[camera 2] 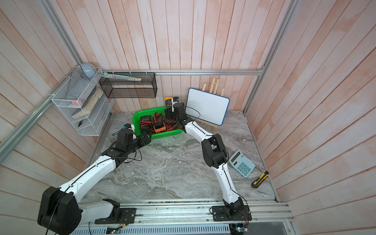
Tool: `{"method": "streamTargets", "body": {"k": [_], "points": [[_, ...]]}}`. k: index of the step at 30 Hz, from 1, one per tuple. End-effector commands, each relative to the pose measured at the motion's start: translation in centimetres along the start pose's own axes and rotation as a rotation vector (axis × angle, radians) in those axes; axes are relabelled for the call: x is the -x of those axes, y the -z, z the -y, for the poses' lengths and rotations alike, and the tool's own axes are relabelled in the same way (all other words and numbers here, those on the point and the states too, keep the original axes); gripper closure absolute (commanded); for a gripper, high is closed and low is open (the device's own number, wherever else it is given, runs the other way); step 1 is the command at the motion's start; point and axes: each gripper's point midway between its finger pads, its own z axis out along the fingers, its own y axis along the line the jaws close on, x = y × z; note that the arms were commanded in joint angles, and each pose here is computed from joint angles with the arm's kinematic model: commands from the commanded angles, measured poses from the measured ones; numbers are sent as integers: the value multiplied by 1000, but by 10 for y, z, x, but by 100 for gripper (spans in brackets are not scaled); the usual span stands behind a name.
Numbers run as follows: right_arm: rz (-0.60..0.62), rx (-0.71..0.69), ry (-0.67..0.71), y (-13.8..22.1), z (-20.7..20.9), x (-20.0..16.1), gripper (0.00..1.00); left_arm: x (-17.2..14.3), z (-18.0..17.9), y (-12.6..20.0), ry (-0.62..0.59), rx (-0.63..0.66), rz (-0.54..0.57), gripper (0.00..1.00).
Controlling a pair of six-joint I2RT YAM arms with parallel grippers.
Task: Put the multimeter into the basket
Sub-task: Place the multimeter in the basket.
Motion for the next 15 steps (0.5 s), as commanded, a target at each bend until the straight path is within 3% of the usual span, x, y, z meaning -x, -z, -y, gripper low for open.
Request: {"method": "streamTargets", "body": {"k": [1,8,15], "points": [[-57,-25,29,-5,0,-14,44,0,0,3,11,-19,7,0],[-101,-39,50,-8,-5,-31,18,1,1,4,9,-18,12,0],[-110,-42,70,-4,-10,-30,10,4,3,4,7,-20,20,0]]}}
